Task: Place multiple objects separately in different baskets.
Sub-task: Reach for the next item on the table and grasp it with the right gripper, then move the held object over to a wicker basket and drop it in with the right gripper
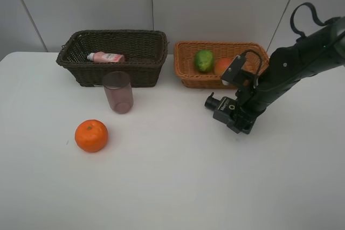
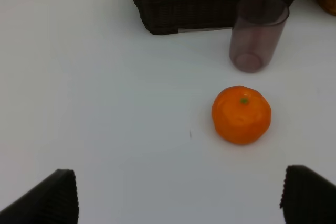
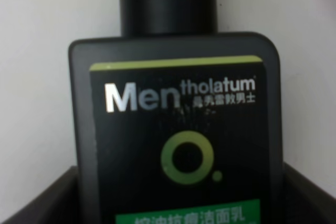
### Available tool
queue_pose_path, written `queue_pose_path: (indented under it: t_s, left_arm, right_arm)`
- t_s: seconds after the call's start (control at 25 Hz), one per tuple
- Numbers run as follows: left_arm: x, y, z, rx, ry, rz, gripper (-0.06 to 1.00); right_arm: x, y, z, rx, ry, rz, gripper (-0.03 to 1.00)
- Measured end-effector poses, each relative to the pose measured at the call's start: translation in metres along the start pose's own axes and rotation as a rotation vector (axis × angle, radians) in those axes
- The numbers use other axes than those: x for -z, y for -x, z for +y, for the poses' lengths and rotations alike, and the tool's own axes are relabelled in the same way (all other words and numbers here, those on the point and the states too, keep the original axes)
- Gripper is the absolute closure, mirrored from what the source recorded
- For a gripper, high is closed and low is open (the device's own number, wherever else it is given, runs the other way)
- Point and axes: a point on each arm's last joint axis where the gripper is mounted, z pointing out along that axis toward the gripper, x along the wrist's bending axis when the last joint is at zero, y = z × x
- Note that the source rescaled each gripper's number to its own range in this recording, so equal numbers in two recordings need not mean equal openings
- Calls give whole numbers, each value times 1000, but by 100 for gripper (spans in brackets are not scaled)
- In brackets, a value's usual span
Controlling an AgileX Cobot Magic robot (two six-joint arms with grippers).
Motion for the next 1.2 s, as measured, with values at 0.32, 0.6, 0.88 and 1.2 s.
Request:
queue_pose_path:
  t_s: [0.32, 0.6, 0.88, 1.2]
  left_arm:
    - [0, 0, 0, 0, 0, 0, -6]
    - [0, 0, 0, 0, 0, 0, -6]
    - [0, 0, 0, 0, 0, 0, -6]
    - [0, 0, 0, 0, 0, 0, -6]
  right_arm:
    - [0, 0, 0, -2, 1, 0, 61]
    - [39, -12, 12, -35, -10, 54, 63]
    - [94, -33, 58, -55, -22, 213, 63]
    - [136, -44, 126, -112, 73, 230, 63]
